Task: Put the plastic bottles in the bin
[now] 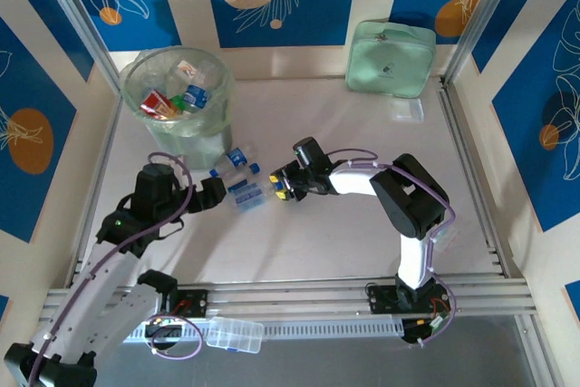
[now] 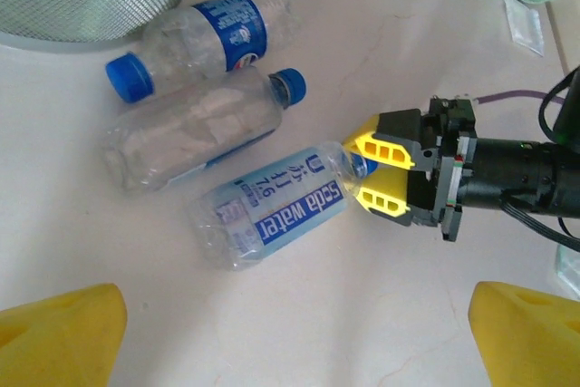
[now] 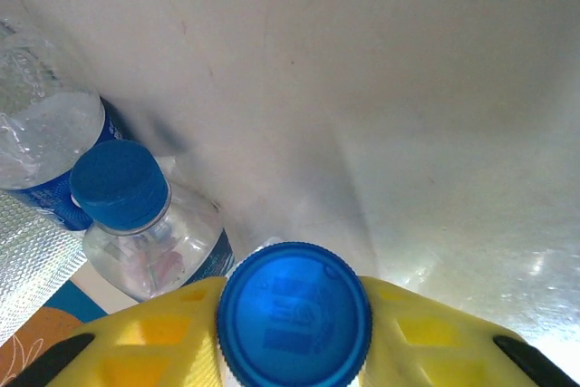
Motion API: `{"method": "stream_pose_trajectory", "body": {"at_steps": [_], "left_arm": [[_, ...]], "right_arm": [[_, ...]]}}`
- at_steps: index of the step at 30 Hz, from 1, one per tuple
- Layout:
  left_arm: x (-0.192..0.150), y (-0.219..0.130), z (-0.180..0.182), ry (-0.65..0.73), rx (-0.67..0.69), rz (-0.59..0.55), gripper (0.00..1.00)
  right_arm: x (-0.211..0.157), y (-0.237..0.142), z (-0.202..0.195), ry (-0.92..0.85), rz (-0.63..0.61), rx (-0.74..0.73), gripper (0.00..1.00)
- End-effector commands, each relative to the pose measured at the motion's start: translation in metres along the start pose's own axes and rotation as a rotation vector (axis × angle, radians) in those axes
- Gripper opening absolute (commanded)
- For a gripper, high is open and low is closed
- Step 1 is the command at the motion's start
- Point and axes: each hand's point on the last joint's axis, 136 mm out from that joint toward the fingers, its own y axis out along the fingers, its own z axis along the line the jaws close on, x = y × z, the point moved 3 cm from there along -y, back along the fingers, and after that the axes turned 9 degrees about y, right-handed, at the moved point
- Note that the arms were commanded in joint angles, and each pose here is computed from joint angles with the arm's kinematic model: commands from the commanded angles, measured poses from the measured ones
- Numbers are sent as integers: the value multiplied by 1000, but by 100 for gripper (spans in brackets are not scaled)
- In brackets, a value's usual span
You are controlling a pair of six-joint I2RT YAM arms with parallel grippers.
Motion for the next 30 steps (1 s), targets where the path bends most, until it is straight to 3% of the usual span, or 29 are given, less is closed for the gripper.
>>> {"method": "stream_pose_trajectory", "body": {"at_steps": [1,10,16,22,30], "left_arm": [[-5,7,-10,-13,-74,44,97],[-20,16,-3,-16,-23,156,100],[-14,32,-16,-18,-77,183,100],[5,43,-38,151,-73,188,100],[-7,70,-67,313,-167,382,99]], "right_arm": [[-2,-1,-2,-18,0,3,29],[0,-17,-3,-79,-2,16,25],[5,-33,-10,-119,-3,27,23],[8,-55,-6,-192,-10,61,18],[-2,-86,11,-329,51,141,17]]}}
